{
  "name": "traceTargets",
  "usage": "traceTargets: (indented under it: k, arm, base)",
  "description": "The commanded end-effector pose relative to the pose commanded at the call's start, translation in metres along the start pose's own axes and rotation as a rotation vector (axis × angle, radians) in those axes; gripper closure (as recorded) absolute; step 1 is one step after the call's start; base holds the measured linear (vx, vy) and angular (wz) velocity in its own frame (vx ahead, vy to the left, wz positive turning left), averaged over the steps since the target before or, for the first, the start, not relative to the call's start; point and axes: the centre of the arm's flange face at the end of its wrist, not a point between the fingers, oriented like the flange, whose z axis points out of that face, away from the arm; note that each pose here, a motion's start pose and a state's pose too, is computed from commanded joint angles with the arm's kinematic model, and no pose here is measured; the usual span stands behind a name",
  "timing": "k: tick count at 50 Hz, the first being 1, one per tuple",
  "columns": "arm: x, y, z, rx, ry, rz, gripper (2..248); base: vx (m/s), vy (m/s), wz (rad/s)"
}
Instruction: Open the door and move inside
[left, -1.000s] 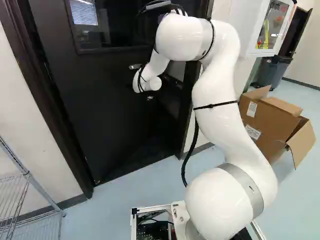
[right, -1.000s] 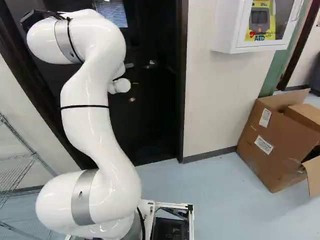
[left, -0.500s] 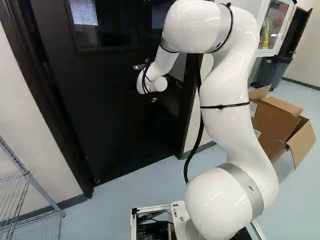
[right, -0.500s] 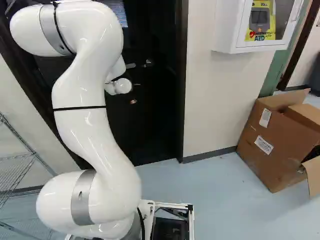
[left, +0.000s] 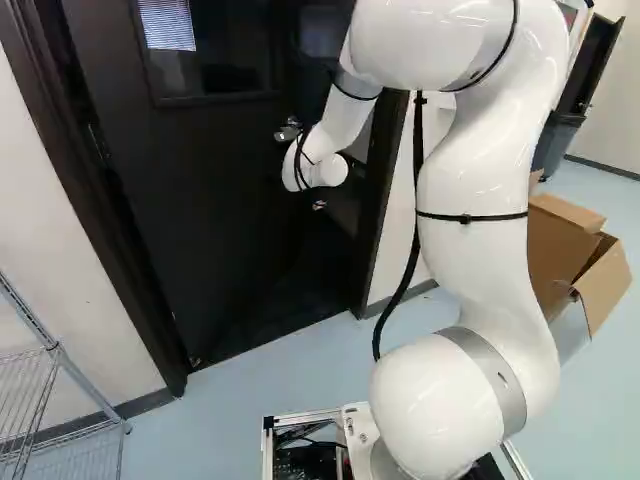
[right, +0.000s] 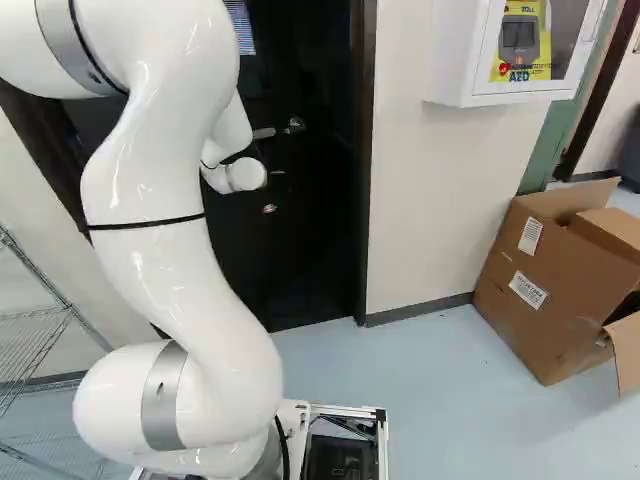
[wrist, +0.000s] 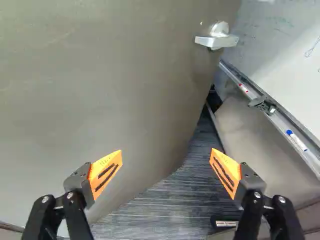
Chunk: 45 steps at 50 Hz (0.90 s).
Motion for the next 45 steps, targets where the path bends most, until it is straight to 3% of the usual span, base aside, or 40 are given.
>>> traceTargets:
  k: [16, 45]
  arm:
    - [-0.01, 0.008, -0.031, -0.022, -0.017, 0.015, 3]
    - [-0.031, 0.026, -0.089, -0.116, -0.038, 0.109, 3]
  base:
    - [0.0, 0.0, 0.0]
    - [0.0, 0.0, 0.0]
